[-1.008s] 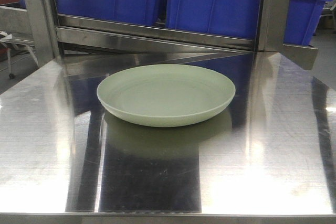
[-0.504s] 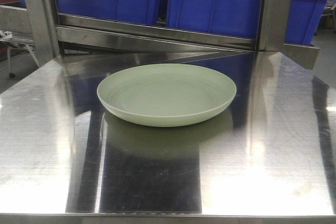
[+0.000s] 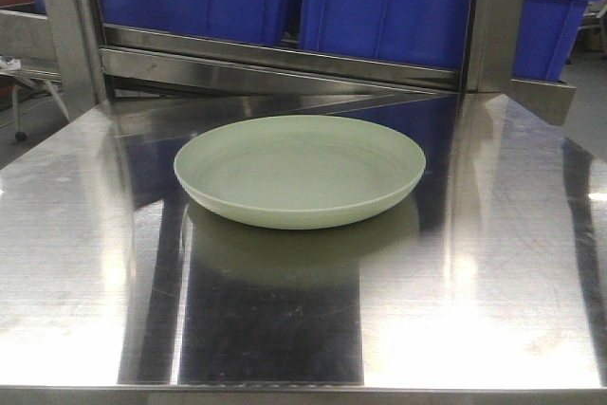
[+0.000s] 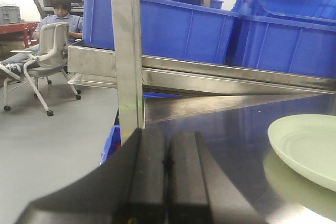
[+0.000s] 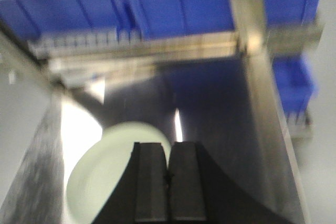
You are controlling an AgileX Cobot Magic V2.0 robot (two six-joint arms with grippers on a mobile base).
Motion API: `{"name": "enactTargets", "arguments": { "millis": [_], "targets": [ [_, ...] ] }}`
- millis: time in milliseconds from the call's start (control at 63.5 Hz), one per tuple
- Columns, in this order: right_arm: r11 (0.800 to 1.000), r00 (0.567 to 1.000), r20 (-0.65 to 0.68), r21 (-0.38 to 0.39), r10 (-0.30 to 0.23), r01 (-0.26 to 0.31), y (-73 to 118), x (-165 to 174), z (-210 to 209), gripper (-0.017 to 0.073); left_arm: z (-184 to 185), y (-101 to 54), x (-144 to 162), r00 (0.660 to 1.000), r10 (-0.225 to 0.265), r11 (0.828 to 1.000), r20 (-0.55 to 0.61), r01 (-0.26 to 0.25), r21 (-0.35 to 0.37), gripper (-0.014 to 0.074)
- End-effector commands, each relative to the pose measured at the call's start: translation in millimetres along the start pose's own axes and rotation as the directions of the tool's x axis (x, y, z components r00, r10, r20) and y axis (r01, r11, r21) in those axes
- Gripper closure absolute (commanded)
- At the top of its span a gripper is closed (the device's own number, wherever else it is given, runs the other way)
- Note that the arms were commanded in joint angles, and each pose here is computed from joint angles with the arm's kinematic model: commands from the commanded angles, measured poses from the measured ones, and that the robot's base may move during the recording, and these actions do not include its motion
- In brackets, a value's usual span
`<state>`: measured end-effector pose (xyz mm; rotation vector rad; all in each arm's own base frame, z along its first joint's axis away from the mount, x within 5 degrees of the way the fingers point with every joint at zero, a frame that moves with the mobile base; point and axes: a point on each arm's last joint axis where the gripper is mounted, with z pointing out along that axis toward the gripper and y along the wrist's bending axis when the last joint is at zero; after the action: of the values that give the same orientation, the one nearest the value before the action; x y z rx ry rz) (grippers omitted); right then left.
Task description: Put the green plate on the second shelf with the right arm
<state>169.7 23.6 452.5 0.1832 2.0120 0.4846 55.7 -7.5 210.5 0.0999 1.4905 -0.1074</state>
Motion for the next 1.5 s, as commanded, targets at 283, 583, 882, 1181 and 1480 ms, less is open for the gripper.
{"name": "enactTargets", "arguments": {
  "millis": [283,583,882,1181,1480],
  "targets": [
    [0.985,0.872,-0.485,-0.105,0.067,-0.134,1.3,27,129,0.0223,-1,0.0,5,0.998,-0.008,1.000,0.061,0.008,0.002,0.0463],
    [0.986,0.791,-0.603,-0.041,0.106,-0.163,-8.4,60,200,-0.0004,-1,0.0,5,0.998,-0.008,1.000,0.061,0.008,0.002,0.0463],
    [0.982,0.697,-0.699,0.035,0.157,-0.186,-20.5,105,261,-0.0003,-1,0.0,5,0.998,-0.008,1.000,0.061,0.008,0.002,0.0463],
    [0.978,0.727,-0.664,0.029,0.174,-0.207,-13.2,113,283,-0.0002,-1,0.0,5,0.998,-0.008,1.000,0.061,0.008,0.002,0.0463],
    [0.975,0.722,-0.665,0.042,0.192,-0.220,-15.0,116,291,0.0033,-1,0.0,5,0.998,-0.008,1.000,0.061,0.008,0.002,0.0463]
  ]
}}
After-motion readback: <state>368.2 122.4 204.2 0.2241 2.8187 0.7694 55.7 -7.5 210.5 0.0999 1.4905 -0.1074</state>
